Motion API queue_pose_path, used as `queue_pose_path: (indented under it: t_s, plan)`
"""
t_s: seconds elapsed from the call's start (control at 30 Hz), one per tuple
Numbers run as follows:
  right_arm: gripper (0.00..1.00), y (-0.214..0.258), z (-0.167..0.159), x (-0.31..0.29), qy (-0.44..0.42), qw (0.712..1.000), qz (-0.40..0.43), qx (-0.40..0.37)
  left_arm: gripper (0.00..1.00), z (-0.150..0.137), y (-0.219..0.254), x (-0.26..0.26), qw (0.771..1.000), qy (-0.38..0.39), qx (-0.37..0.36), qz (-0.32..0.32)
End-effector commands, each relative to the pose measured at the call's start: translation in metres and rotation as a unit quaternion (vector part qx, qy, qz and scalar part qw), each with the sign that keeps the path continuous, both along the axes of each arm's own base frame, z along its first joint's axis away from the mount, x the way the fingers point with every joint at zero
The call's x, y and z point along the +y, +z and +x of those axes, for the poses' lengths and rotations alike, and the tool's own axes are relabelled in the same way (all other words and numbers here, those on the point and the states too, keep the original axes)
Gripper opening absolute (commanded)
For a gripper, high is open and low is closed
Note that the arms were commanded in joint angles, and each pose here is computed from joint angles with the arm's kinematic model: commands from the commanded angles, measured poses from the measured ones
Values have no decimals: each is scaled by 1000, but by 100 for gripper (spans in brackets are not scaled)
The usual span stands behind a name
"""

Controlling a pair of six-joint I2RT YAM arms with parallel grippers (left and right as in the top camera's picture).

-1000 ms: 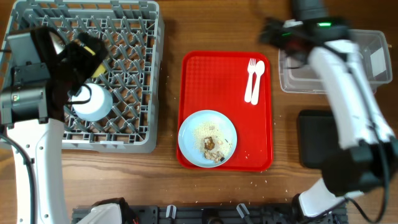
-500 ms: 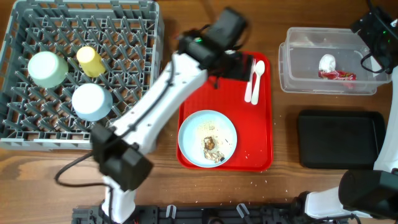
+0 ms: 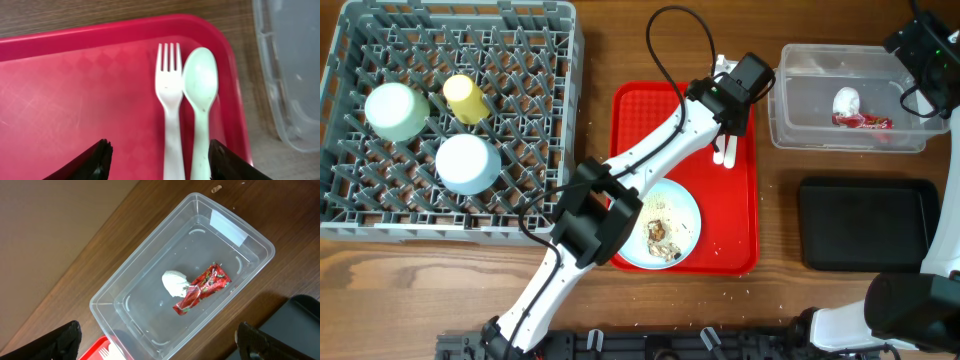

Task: Sort waste into correct bins and load items into the dishwasher rack
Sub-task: 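Grasp the white fork on the red tray with the left gripper, then carry the fork into the dish rack and release it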

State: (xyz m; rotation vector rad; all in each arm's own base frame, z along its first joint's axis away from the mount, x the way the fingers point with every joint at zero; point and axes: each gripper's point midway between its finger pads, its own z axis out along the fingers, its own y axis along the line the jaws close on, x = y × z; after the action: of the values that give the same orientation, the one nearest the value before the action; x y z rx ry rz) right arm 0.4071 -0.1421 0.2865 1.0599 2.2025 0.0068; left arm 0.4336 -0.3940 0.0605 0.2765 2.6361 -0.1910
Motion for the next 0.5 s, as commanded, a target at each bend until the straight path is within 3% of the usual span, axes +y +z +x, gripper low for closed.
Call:
queue_pose_path:
  t_s: [0.0,0.23,0.3,0.37,0.47]
  plan:
    - [100,0,2,-1,-6,1000,1,-1,64,5,-29,5,999,25,2,20]
    - [100,0,2,-1,-6,1000,1,-1,60,2,-68,2,999,24,21,30]
    - [100,0,2,-1,-6,1000,1,-1,53,0,-73,1,999,22,23,33]
    - [100,0,2,-1,-6,1000,1,-1,36,-3,-74,-3,999,18,22,33]
    - [100,0,2,-1,-6,1000,1,-1,19,-6,-74,-5,999,15,23,33]
